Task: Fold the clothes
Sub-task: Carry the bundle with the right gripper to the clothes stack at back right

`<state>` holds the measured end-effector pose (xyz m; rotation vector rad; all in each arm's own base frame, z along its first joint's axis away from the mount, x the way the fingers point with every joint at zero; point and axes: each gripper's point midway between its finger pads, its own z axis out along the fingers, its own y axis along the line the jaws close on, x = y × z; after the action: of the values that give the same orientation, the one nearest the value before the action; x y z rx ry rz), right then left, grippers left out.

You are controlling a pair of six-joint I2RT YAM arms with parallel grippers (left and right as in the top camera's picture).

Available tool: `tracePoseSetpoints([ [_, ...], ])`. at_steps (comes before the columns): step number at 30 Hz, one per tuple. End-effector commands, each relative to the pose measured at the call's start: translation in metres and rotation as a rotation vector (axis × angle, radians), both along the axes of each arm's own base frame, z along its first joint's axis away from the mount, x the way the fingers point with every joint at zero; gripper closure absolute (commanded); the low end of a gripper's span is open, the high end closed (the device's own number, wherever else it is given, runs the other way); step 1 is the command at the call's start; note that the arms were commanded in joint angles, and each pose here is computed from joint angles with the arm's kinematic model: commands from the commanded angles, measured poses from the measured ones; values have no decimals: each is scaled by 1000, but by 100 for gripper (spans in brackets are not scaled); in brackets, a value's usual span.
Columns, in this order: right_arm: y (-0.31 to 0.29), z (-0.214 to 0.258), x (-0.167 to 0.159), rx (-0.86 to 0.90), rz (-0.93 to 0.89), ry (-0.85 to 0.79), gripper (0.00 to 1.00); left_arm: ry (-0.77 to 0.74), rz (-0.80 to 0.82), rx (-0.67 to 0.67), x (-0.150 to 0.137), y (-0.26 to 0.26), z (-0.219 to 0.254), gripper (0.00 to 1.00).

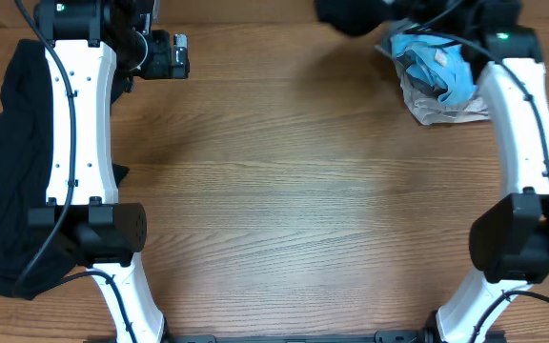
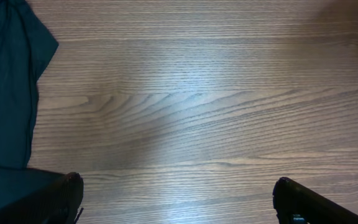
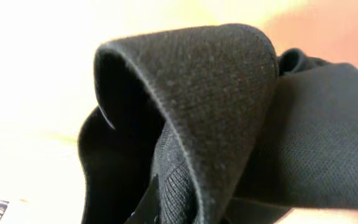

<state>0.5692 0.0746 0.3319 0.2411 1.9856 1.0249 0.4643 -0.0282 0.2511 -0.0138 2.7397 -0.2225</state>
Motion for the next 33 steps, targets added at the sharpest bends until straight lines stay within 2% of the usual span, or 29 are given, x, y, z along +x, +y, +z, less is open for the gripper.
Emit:
tracePoseSetpoints([
  [1, -23, 57, -7, 1, 7, -165, 96, -24, -18, 13, 0, 0, 7, 0],
  [5, -57, 72, -2, -72, -37, -279, 96, -26, -18, 13, 0, 0, 7, 0],
  [9, -83, 74, 4, -109, -76, -328, 96, -39, -18, 13, 3, 0, 8, 0],
  [16, -117, 43, 26, -120, -117, -323, 96, -41, -18, 13, 3, 0, 8, 0],
  [24, -149, -55, 49, -126, -141, -127, 96, -42, -17, 12, 4, 0, 8, 0],
  [27, -169, -86, 47, -125, -169, -43, 96, -43, -17, 12, 4, 0, 8, 0],
  [33, -204, -114, 27, -124, -209, 77, 96, -53, -16, 8, 6, -1, 10, 0],
])
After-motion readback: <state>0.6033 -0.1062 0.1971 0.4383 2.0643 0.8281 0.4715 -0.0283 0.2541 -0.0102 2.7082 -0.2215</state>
